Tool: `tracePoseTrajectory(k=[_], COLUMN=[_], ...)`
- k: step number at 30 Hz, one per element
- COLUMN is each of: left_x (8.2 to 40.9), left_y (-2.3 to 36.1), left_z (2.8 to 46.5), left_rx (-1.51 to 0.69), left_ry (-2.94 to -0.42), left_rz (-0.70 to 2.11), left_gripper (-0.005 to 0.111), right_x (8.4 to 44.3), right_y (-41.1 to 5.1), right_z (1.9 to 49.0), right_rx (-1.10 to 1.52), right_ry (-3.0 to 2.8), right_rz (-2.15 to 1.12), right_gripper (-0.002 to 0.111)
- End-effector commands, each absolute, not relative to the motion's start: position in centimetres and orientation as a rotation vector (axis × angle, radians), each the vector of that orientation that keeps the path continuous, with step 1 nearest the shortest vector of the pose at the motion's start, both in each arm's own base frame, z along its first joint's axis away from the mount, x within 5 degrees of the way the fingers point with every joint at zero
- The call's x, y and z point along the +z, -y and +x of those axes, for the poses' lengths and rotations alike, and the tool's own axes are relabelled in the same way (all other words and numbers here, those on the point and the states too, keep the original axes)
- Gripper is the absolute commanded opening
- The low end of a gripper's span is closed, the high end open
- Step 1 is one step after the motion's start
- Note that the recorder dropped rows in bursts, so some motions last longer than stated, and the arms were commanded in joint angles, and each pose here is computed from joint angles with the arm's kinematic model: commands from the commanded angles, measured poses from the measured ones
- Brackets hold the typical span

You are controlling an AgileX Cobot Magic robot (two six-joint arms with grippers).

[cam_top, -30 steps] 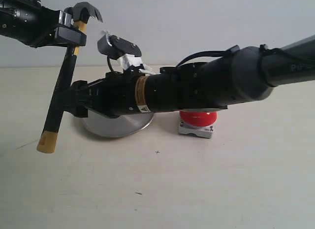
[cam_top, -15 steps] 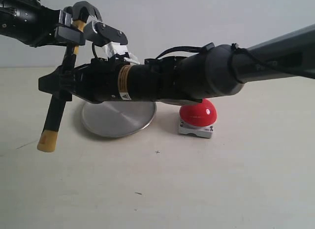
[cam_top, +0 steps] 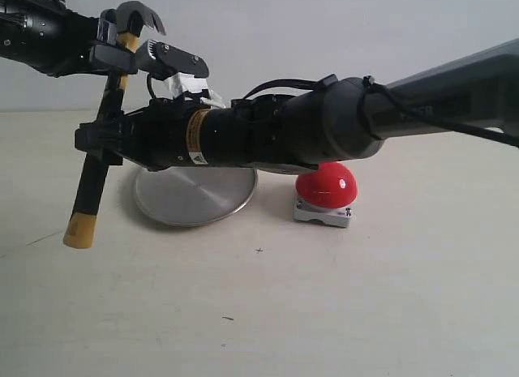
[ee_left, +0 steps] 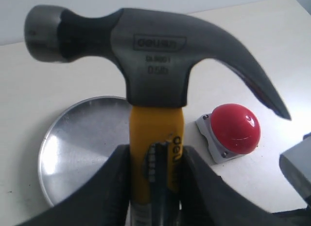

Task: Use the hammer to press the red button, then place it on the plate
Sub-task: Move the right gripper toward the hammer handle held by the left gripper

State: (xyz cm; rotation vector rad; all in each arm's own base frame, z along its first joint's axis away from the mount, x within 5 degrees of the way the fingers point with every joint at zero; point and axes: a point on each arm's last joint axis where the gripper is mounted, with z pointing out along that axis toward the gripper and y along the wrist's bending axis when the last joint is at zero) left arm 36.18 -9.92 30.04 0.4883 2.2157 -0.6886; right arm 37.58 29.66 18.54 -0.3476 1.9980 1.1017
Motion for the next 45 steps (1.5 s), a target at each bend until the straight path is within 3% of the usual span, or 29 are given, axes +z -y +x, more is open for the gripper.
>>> tracePoseTrajectory(k=[1,6,11,13,35,38,41,45], left_x=[31.3,30.7,30.1,30.1,30.3,30.3,30.3,30.4], left_y=[9.9,9.6,9.5,9.5,9.9,9.9,9.8,9.8], left_z=[36.1,36.2,36.4,36.4,36.2,36.2,36.3,36.4], left_rx=[-0.679,-0.651,-0.636,-0.645,-0.732,-0.730,-0.719,-0.717], left_ry=[-2.162,-2.168,-2.173,-2.173,-2.168,-2.167,-2.162,-2.162], left_rz=[0.445,0.413,0.384,0.377,0.350,0.348,0.340,0.321], left_gripper=[0.000,0.000,0.000,0.000,0.000,0.000,0.000,0.000], right_x=[18.8,19.4,19.3,19.4,19.4,19.4,19.4,19.3], right_y=[-30.8,-31.4,-31.3,-31.4,-31.5,-31.5,-31.5,-31.5], right_z=[37.2,37.2,37.3,37.2,37.0,37.0,37.0,37.0], right_rx=[1.074,1.068,1.043,1.058,1.064,1.067,1.078,1.073], right_ry=[-2.001,-2.001,-2.018,-2.008,-2.003,-2.005,-2.011,-2.023], right_rz=[-0.310,-0.294,-0.283,-0.288,-0.339,-0.334,-0.317,-0.303], right_gripper=[0.058,0.056,0.035,0.032,0.039,0.028,0.002,0.000])
